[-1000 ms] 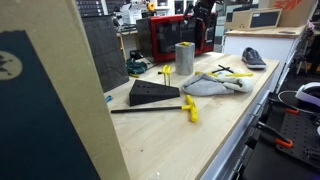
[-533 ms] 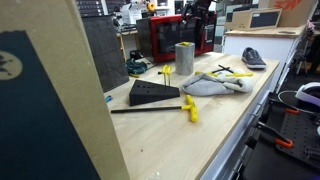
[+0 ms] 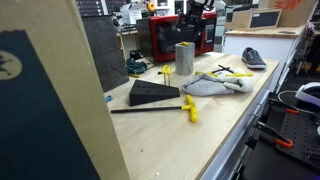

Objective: Put the thing into the cylinder then on the stand

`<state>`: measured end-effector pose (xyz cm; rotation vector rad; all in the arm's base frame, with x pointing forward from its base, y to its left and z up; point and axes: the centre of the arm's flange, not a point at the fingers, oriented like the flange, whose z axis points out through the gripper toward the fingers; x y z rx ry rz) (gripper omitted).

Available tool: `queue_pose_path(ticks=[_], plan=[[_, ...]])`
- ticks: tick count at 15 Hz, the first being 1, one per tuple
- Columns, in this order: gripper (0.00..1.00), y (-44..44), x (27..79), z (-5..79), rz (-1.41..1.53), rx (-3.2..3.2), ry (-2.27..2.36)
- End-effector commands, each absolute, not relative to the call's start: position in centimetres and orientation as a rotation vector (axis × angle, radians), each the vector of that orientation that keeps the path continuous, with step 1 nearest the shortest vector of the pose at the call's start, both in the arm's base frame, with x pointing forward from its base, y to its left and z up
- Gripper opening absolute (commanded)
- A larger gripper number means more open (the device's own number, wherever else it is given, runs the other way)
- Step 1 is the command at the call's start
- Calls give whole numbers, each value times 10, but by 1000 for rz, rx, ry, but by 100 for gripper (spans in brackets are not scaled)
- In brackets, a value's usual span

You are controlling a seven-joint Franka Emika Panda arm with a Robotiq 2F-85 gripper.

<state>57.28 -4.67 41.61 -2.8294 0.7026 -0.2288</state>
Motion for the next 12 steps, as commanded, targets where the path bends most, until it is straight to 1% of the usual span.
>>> queue_pose_path(ticks=[1,7,8,9,12], plan=[[100,-48,593,419,-190,-2835,692],[100,-43,601,408,-72,-2814,690],[75,-41,601,405,-47,-2808,687],[74,-40,602,401,-43,-2811,696],[49,-42,602,401,-60,-2819,705]])
